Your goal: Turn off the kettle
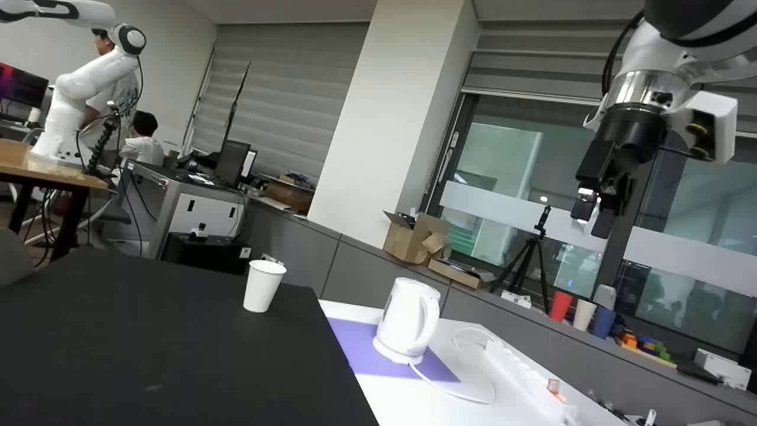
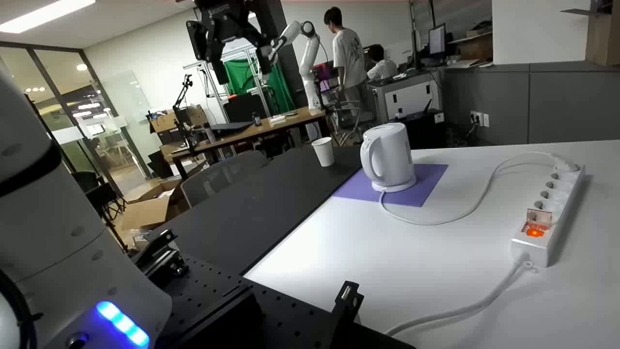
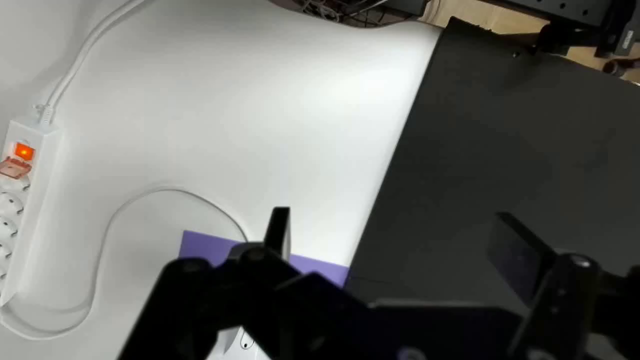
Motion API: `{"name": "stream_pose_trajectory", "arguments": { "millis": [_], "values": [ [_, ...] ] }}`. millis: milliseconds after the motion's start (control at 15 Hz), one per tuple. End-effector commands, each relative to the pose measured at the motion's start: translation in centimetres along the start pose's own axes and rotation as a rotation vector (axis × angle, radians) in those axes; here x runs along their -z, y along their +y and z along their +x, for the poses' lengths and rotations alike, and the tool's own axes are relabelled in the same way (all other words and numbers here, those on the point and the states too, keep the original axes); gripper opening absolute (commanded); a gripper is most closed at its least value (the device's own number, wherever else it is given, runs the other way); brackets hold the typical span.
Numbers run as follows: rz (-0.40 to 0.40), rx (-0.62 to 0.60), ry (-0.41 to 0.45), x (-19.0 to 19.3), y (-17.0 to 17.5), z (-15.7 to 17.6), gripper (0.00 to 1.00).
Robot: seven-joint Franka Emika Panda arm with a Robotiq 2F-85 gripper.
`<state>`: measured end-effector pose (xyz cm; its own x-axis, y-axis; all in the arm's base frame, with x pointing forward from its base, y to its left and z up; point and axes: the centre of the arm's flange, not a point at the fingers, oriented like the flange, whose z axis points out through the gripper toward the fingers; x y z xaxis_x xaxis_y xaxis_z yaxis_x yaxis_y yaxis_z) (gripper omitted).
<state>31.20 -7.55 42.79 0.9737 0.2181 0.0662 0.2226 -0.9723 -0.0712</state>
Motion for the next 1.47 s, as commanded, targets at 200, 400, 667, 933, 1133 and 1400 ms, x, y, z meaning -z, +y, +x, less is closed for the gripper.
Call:
{"name": "stream_pose_trajectory", "arguments": {
  "millis": [200, 400, 667, 933, 1133, 1400],
  "values": [
    [0.000, 0.000, 0.000, 0.0, 0.0, 0.0, 1.00],
    [0.000, 0.000, 0.000, 0.0, 0.0, 0.0, 1.00],
    [-0.034, -0.011, 0.080, -0.4, 1.7, 1.4, 1.00],
    [-0.123, -0.063, 0.278, -1.9, 6.0, 6.7, 1.00],
    [-0.174, -0.092, 0.379, -4.4, 9.2, 10.7, 0.67],
    [-0.172, -0.161, 0.449, -7.0, 12.1, 15.8, 0.37]
  ]
}}
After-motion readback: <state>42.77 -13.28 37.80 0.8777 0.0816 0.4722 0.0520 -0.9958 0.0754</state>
